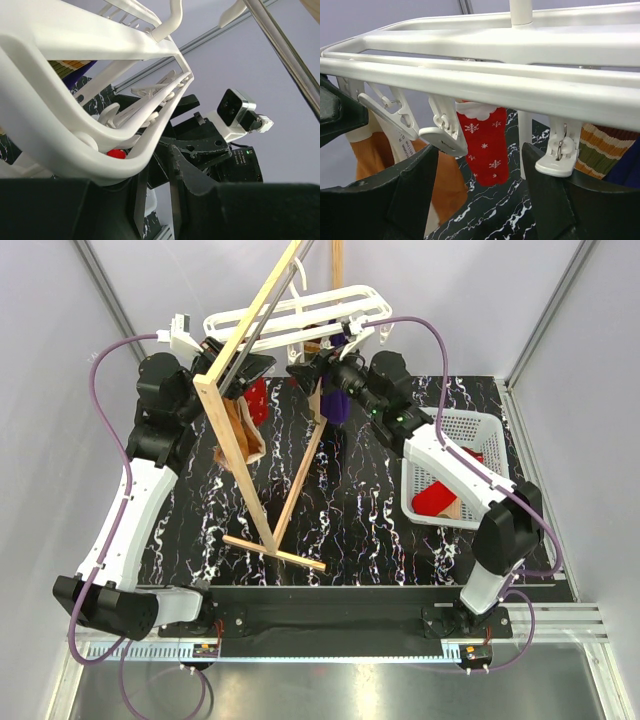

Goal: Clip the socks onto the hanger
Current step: Open the clamp at the hanger.

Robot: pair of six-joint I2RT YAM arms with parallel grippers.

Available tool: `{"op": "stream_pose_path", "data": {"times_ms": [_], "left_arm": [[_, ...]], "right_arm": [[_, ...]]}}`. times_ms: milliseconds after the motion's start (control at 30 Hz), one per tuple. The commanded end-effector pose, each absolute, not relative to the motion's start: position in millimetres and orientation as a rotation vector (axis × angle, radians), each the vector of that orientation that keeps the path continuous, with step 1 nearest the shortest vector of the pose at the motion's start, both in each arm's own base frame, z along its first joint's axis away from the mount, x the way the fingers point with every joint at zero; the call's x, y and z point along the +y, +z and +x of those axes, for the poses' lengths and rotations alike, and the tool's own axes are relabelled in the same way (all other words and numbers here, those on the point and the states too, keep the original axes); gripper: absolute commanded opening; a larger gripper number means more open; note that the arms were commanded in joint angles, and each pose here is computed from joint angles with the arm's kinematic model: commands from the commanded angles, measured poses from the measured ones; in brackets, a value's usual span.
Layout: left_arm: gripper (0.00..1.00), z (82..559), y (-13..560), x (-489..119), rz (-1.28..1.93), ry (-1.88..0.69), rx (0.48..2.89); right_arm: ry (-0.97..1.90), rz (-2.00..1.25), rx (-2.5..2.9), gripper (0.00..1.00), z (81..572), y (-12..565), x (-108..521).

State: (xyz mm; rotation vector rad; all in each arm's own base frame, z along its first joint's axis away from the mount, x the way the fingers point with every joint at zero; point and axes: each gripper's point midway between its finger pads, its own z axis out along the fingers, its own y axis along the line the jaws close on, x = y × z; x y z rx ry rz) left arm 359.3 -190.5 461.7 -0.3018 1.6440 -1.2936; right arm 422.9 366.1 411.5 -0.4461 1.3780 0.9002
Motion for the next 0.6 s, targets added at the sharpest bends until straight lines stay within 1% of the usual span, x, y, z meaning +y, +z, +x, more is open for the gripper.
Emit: {"op": "stream_pose_path", "data": {"times_ms": [0, 333, 500, 567], "left_arm": [[0.26, 357.1, 470.8, -192.3, -0.26, -1.32, 1.604], [0.26, 356.6, 472.2, -192.7, -0.257, -1.325, 1.599], [0.26, 357.3, 471.2, -192.7, -0.257, -1.327, 1.6], [0.26, 356.9, 471.9, -192.9, -0.256, -1.33, 1.599]], "right_arm": [[0.935, -0.454, 1.262, 0.73, 416.6, 448.2, 372.5], [0.959, -0.448, 1.242, 0.61, 416.3, 452.9, 375.2], [0.971, -0.441, 1.239, 0.59, 417.1, 453.3, 376.7], [0.973, -0.442, 1.244, 0.56, 417.9, 452.4, 377.7]]}}
